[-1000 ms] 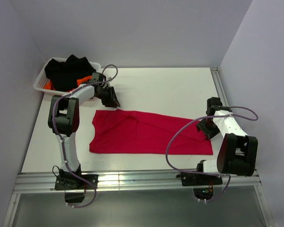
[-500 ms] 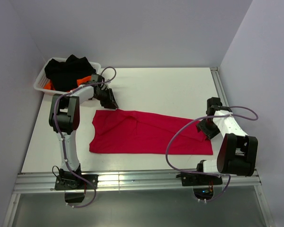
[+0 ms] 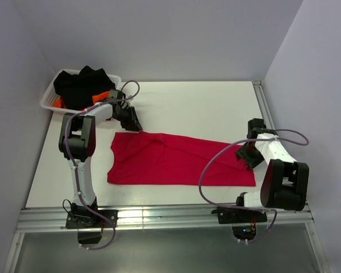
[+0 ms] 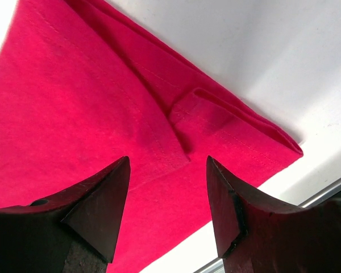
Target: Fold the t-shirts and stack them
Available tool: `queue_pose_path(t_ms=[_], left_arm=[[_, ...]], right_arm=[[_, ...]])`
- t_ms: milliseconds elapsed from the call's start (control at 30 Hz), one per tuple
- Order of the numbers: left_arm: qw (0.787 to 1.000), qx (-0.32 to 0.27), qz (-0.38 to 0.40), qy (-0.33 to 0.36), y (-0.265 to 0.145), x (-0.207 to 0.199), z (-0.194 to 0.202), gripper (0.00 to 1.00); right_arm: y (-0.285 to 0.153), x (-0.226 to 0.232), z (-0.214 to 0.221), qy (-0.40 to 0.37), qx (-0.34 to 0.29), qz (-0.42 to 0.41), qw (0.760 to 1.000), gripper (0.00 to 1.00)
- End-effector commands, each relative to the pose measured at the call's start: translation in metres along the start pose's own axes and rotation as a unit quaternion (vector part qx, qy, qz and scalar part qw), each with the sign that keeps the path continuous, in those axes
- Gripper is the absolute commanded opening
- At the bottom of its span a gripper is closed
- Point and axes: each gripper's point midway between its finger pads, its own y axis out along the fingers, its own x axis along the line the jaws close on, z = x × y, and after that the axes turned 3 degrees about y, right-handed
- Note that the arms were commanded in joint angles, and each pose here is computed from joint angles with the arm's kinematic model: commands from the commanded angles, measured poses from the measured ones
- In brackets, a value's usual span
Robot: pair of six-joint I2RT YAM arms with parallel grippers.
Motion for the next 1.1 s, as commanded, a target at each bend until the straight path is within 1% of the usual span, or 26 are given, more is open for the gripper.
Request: queue_pose_path(t_ms=[0, 333, 533, 667, 800, 867, 900, 967, 1000, 1067], left_arm=[[0.999, -0.013, 0.02, 0.022, -0.008, -0.013, -0.004, 0.29], [0.999, -0.009, 0.02, 0.027, -0.009, -0.018, 0.001, 0.3], [0.999, -0.01, 0.02, 0.03, -0.012, -0.019, 0.004, 0.29], [0.999, -0.01, 0.019, 0.031, -0.013, -0.02, 0.004, 0.26], [0.999, -0.013, 0.019, 0.032, -0.015, -0.021, 0.003, 0.18], [0.999, -0.015, 0.018, 0.033, -0.016, -0.021, 0.003, 0.16], [0.999, -0.018, 0.016, 0.033, -0.016, -0.021, 0.001, 0.13], [0.999, -0.017, 0.016, 0.032, -0.016, -0.021, 0.001, 0.1], [0.999, -0.019, 0.015, 0.032, -0.016, -0.022, -0.001, 0.05], [0.999, -0.02, 0.016, 0.032, -0.018, -0.023, -0.002, 0.0]], right_arm=[[0.005, -0.004, -0.003, 0.002, -0.007, 0.01, 1.0, 0.63], [0.01, -0.004, -0.001, 0.001, -0.004, 0.013, 1.0, 0.63], [0.012, -0.006, -0.001, 0.0, -0.003, 0.015, 1.0, 0.63], [0.014, -0.006, 0.001, -0.003, -0.001, 0.016, 1.0, 0.63], [0.016, -0.008, 0.002, -0.003, 0.0, 0.019, 1.0, 0.63], [0.017, -0.009, 0.004, -0.005, 0.001, 0.02, 1.0, 0.63], [0.017, -0.009, 0.003, -0.004, 0.0, 0.02, 1.0, 0.63], [0.018, -0.009, 0.004, -0.006, 0.001, 0.021, 1.0, 0.63], [0.017, -0.009, 0.003, -0.005, 0.0, 0.02, 1.0, 0.63], [0.018, -0.01, 0.004, -0.005, 0.001, 0.022, 1.0, 0.63]])
